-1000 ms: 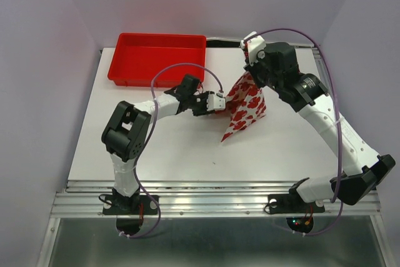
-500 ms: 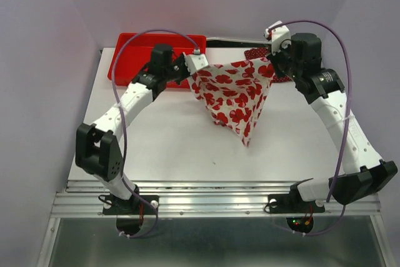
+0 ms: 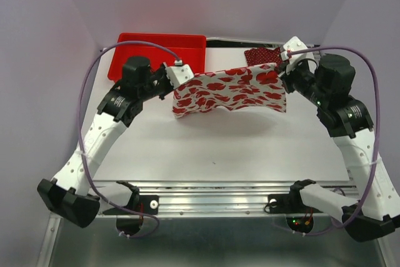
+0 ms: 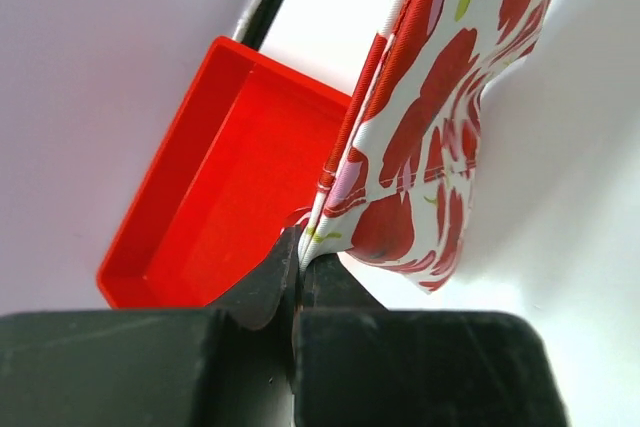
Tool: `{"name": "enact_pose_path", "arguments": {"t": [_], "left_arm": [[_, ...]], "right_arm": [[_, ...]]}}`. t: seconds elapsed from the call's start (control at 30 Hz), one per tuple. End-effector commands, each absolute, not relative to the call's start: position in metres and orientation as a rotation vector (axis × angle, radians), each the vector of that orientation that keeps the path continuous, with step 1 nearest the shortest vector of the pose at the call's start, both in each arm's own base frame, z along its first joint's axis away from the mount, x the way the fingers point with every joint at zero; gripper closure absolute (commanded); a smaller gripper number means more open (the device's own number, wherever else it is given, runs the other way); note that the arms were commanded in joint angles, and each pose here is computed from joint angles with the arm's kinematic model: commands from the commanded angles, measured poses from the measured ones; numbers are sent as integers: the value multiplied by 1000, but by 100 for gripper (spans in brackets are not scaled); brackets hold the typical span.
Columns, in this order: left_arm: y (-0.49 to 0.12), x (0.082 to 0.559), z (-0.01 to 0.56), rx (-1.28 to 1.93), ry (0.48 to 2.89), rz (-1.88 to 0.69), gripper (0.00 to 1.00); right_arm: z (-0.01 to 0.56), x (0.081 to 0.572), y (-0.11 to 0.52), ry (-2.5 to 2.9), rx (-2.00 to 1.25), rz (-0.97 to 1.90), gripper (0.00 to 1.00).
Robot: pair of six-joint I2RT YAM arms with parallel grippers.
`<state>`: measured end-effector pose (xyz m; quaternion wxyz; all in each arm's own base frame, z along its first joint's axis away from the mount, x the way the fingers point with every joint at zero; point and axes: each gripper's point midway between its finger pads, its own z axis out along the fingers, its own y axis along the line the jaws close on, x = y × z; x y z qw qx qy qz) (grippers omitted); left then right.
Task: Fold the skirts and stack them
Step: Flatten the skirt out
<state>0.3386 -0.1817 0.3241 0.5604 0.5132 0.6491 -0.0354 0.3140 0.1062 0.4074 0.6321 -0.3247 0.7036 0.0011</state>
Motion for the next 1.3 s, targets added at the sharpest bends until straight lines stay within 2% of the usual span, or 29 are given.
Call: {"name": "enact_pose_path", "arguments": {"t": [0.0,0.13,0.3,0.6,0.8,0.93,1.03,1.1,1.27], "left_arm": [[-135,296,336,1079,1614,-20,100],[-136,264,333,1100,1613,-107,100],[-138,257,323,1116,1632,-140,100],[-155,330,294,1061,1779,-105,100],[-154,391,344,934,1719,55,100],[-151,402,408,870,1597,115,100],[-150,397,423,887,1556,127,100],[-152,391,414,925,1554,114,100],[-164,345,324,1126,1633,4,100]], "right_arm": [[411,292,71,1630,-681,-120,99],[405,277,71,1641,-690,-90,99],[397,279,78,1649,-715,-58,99],[378,346,92,1656,-713,-92,99],[421,392,93,1569,-714,-138,99],[460,405,83,1484,-728,-173,99],[467,400,86,1438,-786,-176,99],[456,391,90,1437,-836,-161,99],[355,349,103,1516,-1108,-63,99]]}}
